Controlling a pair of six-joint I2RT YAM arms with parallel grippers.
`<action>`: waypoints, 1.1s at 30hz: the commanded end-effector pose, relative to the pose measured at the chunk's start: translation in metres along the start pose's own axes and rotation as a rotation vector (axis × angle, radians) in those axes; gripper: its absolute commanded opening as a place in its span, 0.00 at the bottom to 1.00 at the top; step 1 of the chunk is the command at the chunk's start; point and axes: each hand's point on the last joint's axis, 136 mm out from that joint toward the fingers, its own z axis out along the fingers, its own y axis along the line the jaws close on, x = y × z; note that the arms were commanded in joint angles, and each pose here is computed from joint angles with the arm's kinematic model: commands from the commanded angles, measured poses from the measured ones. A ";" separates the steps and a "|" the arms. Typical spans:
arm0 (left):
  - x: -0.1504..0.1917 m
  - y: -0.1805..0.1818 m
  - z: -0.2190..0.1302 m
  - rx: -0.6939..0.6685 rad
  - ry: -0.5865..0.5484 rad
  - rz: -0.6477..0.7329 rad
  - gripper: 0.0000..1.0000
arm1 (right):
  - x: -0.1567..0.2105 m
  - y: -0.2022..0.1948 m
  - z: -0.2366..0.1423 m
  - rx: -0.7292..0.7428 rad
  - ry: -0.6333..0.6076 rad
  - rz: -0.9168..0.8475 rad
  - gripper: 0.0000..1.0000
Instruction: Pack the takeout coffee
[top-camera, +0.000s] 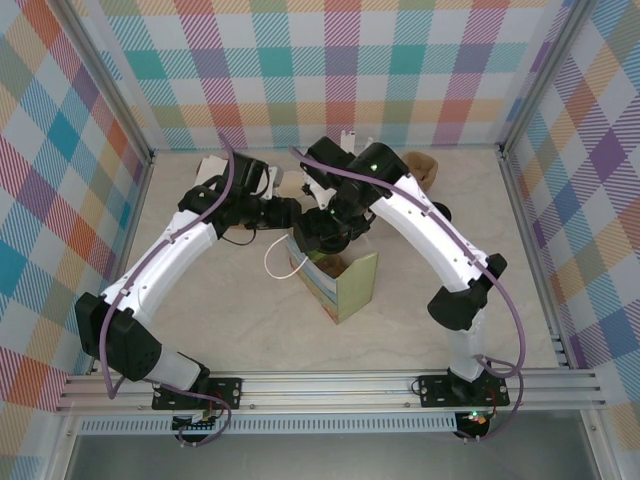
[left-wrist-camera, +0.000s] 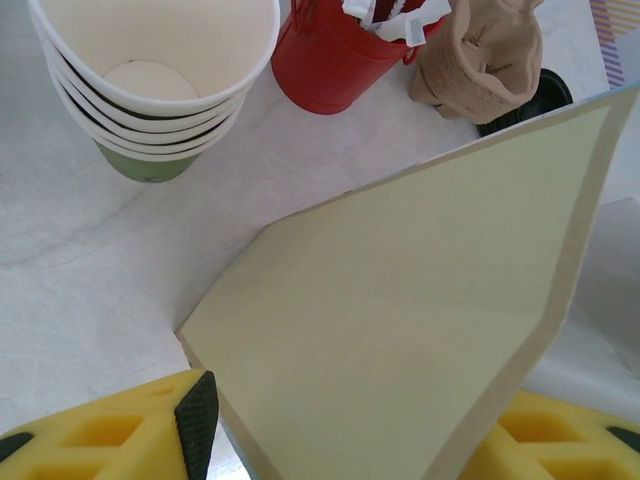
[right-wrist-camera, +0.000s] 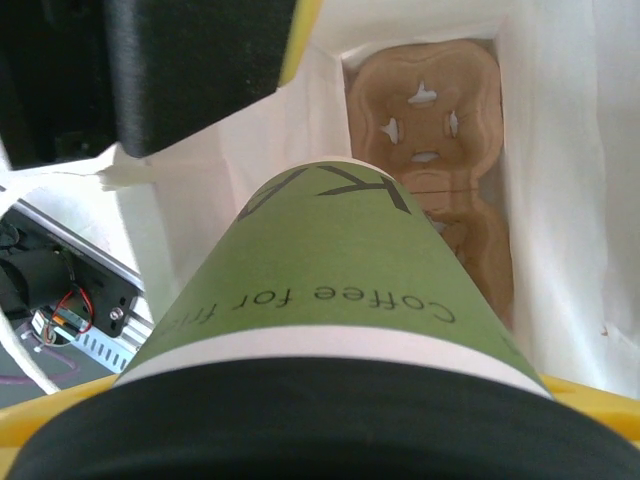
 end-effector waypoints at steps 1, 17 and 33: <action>0.004 -0.001 -0.007 -0.005 -0.010 0.017 0.57 | 0.032 -0.020 -0.009 0.058 0.109 0.024 0.84; 0.004 -0.001 -0.004 0.000 -0.006 0.015 0.58 | 0.040 -0.048 0.008 0.175 0.201 -0.007 0.84; 0.002 -0.002 -0.003 0.000 -0.010 0.006 0.63 | 0.052 -0.052 0.029 0.185 0.302 -0.039 0.84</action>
